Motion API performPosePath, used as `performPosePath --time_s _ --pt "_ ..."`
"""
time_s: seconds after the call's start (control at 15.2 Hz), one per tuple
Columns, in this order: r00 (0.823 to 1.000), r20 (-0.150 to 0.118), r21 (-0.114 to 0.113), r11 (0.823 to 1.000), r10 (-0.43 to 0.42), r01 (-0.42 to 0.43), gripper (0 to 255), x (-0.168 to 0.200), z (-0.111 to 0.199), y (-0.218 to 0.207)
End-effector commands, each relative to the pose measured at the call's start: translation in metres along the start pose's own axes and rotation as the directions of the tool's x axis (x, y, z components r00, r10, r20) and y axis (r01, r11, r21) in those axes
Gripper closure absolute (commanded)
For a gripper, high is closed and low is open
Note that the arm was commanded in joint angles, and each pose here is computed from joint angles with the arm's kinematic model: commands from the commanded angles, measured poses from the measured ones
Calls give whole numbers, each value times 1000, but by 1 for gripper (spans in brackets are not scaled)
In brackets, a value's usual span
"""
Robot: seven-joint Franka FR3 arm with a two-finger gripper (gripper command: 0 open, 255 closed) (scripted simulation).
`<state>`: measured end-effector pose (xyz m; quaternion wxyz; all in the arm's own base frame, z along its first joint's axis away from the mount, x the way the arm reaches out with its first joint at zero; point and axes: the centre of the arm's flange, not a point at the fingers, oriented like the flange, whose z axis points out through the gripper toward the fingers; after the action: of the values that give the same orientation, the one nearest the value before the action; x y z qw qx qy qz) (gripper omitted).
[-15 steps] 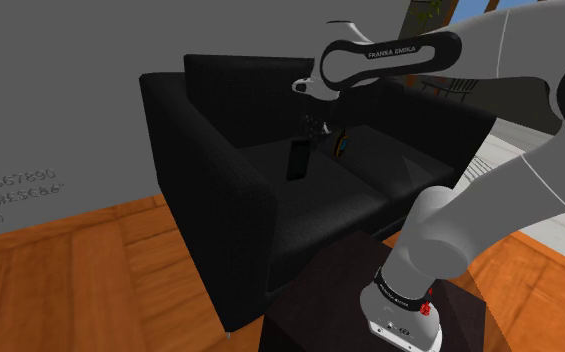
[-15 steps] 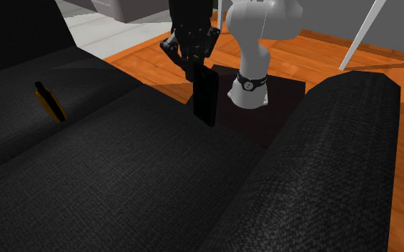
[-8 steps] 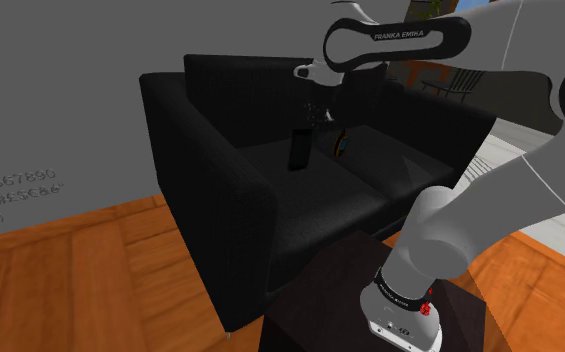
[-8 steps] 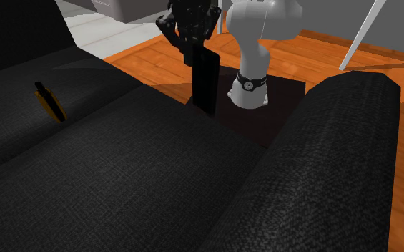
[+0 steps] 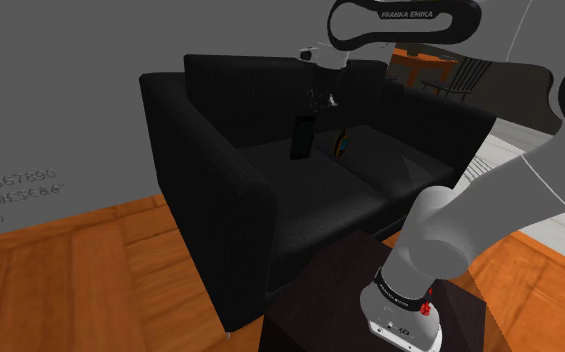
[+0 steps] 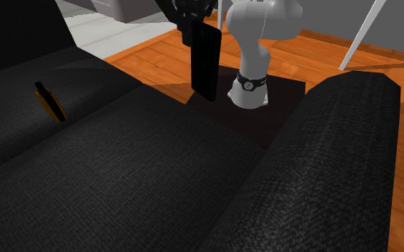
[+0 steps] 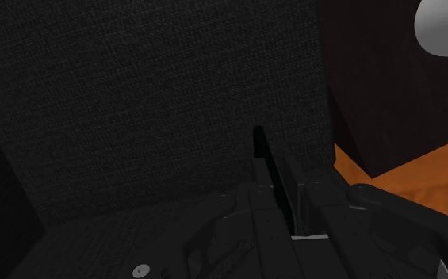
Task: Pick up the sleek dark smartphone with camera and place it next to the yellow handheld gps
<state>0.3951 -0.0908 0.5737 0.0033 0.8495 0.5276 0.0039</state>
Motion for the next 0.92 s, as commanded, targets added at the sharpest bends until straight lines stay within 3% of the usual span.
performPosePath --time_s 0.0,0.2,0.86 --pt "1000 0 0 1000 0 0 255 0 -11 -1" --pt "1000 0 0 1000 0 0 255 0 -25 0" --pt "1000 0 0 1000 0 0 255 -127 -28 35"
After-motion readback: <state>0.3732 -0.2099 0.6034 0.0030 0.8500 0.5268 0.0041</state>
